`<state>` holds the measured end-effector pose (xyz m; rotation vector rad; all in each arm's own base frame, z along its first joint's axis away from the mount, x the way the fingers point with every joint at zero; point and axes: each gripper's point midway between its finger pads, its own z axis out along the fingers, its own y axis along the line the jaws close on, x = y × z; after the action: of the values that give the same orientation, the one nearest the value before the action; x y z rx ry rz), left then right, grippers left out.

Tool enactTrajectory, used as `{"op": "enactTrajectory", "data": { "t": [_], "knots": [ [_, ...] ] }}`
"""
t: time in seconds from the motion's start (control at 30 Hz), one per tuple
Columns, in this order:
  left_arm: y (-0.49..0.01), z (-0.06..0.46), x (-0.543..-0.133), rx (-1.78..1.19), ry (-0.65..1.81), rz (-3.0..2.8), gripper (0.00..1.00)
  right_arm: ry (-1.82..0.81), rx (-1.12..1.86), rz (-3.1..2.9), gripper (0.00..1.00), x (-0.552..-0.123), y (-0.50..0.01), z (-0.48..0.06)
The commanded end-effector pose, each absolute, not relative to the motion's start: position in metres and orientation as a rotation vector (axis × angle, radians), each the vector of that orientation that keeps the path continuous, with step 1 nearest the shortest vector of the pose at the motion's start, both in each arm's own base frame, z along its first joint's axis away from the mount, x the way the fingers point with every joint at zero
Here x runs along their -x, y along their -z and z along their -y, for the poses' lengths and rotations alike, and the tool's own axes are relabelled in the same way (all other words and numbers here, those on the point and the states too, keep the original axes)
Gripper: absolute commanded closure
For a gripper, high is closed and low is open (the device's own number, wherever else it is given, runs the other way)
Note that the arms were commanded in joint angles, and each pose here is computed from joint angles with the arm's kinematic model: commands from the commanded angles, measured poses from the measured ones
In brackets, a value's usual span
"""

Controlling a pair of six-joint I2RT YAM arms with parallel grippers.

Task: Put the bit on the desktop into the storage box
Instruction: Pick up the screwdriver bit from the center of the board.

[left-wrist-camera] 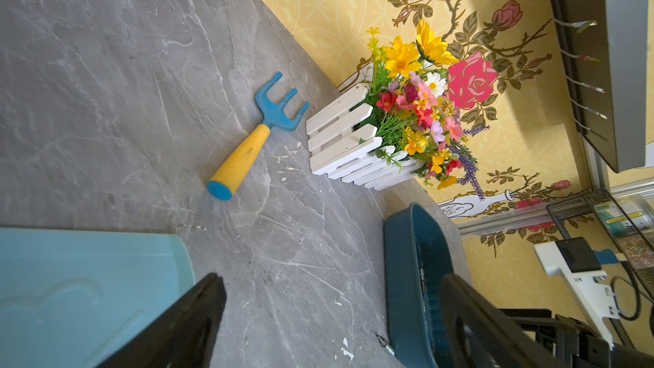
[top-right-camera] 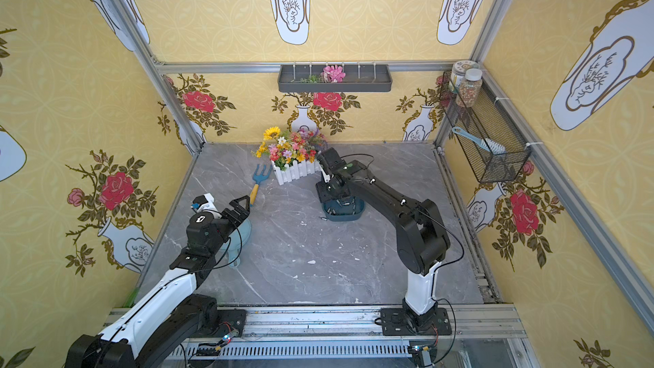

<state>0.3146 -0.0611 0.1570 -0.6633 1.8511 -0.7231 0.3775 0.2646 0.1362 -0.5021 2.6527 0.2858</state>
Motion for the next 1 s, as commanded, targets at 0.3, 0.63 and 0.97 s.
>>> {"op": "enactTrajectory", "data": {
  "t": [0.3,0.63,0.97],
  "knots": [
    [-0.157,0.061,-0.313,0.659,0.724,-1.850,0.00,-0.398,0.702,-2.700,0.37,-0.349,-0.106,-0.340],
    [-0.157,0.061,-0.313,0.657,0.724,-1.849,0.00,-0.339,0.707,-2.763,0.37,-0.343,-0.072,-0.339],
    [-0.156,0.061,-0.314,0.659,0.720,-1.854,0.00,-0.220,0.639,-2.824,0.38,-0.353,-0.053,-0.304]
  ]
}}
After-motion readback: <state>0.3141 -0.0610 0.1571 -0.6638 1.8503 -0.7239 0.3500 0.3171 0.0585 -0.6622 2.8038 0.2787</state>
